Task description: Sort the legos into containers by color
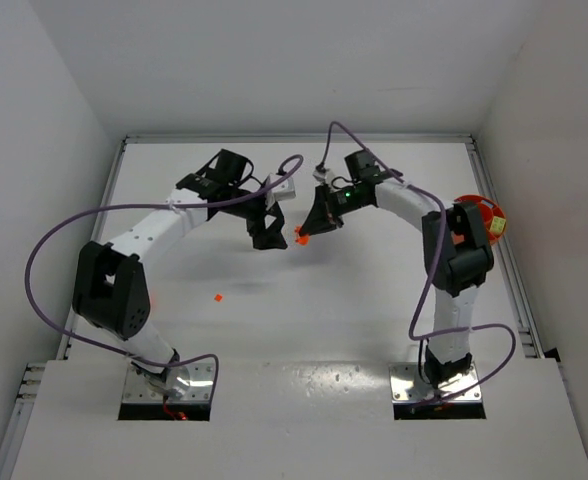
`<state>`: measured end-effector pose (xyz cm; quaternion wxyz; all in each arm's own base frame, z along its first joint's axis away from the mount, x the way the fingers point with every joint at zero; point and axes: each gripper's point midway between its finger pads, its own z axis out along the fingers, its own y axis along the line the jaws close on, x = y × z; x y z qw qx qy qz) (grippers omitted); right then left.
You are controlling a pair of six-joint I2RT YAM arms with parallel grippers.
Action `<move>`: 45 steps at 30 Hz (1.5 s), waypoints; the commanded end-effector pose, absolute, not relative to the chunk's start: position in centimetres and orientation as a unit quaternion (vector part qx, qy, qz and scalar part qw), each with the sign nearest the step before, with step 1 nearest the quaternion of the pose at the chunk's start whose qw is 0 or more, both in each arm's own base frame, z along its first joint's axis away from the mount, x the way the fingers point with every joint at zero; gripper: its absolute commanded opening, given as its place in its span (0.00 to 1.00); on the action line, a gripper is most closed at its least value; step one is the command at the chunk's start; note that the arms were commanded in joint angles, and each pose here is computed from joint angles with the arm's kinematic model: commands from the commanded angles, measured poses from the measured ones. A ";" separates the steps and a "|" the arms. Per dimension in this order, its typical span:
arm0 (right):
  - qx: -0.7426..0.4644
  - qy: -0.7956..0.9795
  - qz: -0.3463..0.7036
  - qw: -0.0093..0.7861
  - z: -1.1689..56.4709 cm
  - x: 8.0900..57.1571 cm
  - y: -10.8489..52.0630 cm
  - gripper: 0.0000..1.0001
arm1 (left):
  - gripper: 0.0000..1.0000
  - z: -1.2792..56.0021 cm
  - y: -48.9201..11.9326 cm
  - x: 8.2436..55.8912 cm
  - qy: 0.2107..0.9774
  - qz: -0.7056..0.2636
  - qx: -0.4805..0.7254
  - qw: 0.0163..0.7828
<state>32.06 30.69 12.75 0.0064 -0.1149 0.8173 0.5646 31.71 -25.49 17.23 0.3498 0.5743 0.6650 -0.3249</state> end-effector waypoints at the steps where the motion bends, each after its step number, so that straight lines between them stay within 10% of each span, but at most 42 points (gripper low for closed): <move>1: -0.156 0.844 0.507 0.087 14.9 32.6 25.2 0.00 | 1.00 20.9 -24.7 32.7 0.712 -0.328 0.499 0.369; 15: -0.044 0.945 0.139 0.293 19.4 38.9 -6.2 0.00 | 1.00 22.2 -19.5 34.5 0.815 -0.269 0.360 0.366; 45: 0.089 0.950 0.173 0.243 15.0 38.0 -15.7 0.05 | 1.00 24.3 -19.9 35.2 0.812 -0.252 0.343 0.399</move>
